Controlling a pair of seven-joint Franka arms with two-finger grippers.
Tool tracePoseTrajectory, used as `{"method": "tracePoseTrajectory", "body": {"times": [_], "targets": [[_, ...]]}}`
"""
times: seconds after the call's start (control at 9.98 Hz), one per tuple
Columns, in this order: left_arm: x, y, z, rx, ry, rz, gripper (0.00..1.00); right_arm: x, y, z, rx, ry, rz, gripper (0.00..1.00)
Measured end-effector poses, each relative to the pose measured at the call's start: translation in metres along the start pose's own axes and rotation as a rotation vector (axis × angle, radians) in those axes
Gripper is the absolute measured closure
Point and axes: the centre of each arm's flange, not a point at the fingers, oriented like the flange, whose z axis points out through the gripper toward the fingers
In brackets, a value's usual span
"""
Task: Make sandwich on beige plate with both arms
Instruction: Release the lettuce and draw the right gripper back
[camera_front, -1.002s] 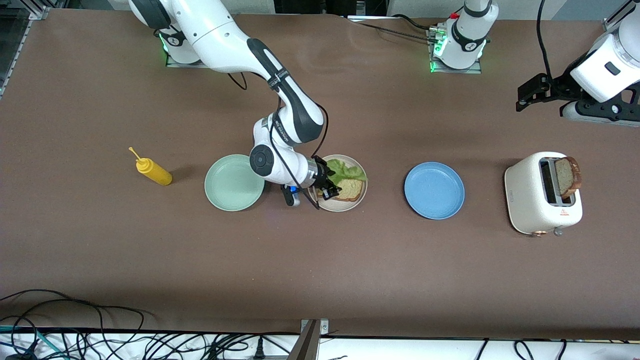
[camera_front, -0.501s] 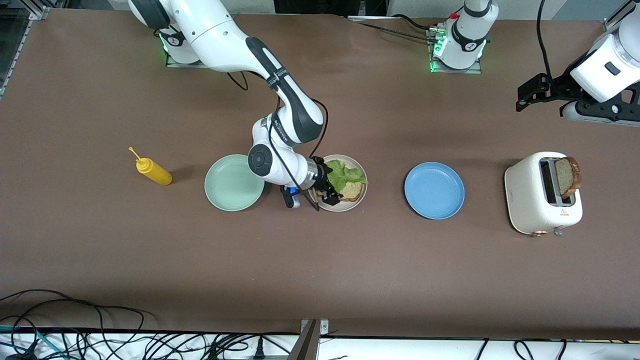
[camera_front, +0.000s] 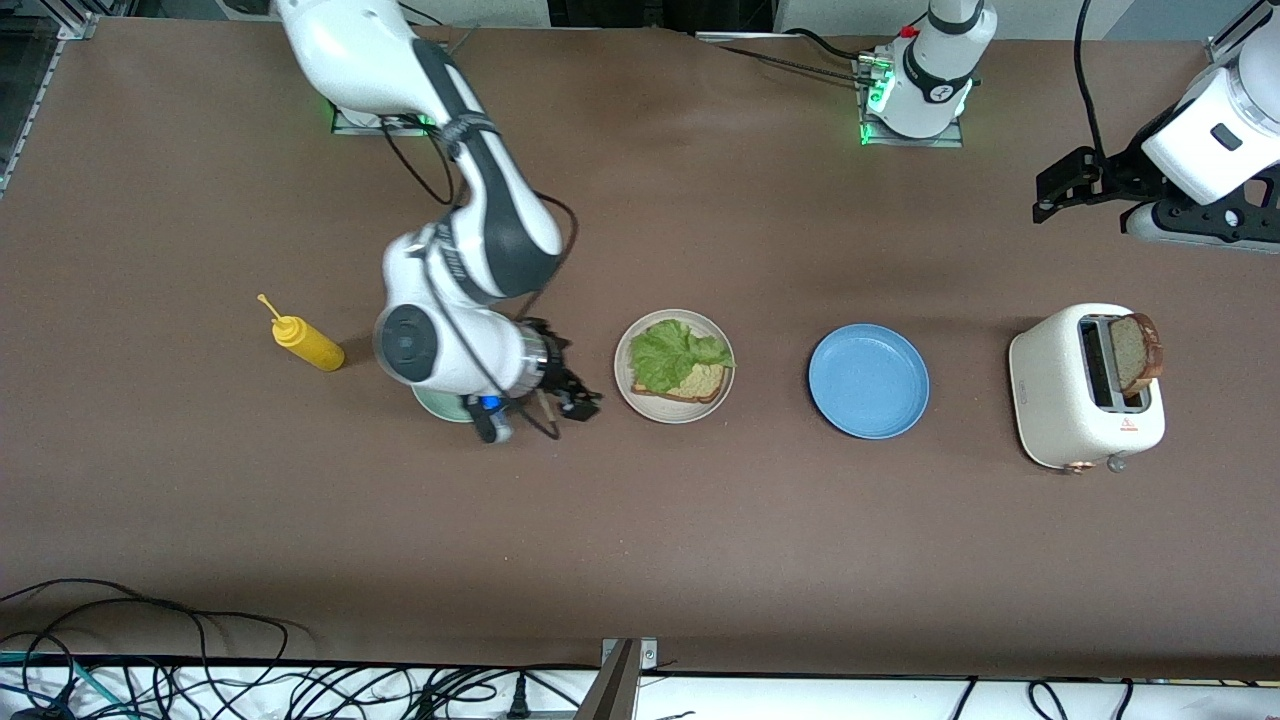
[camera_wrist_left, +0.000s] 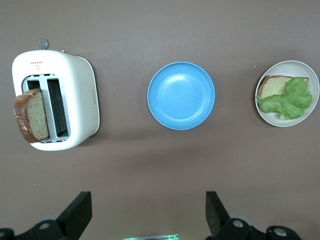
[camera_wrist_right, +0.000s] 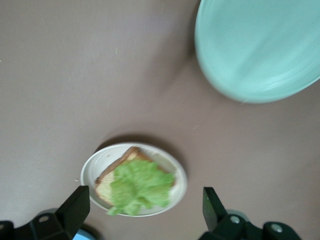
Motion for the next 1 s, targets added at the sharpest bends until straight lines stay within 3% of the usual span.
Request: {"method": "tracePoseTrajectory", "body": {"times": [0.4, 0.7, 1.0], "targets": [[0.0, 0.0, 0.0, 0.0, 0.0, 0.0, 0.0, 0.088, 0.085, -0.102, -0.253, 0.093, -0.361, 0.0], [0.0, 0.0, 0.0, 0.0, 0.001, 0.0, 0.0, 0.149, 0.157, -0.161, -0.325, 0.059, -0.585, 0.0], [0.0, 0.0, 0.0, 0.0, 0.001, 0.001, 0.0, 0.214, 0.235, -0.198, -0.33, 0.029, -0.851, 0.0]]}}
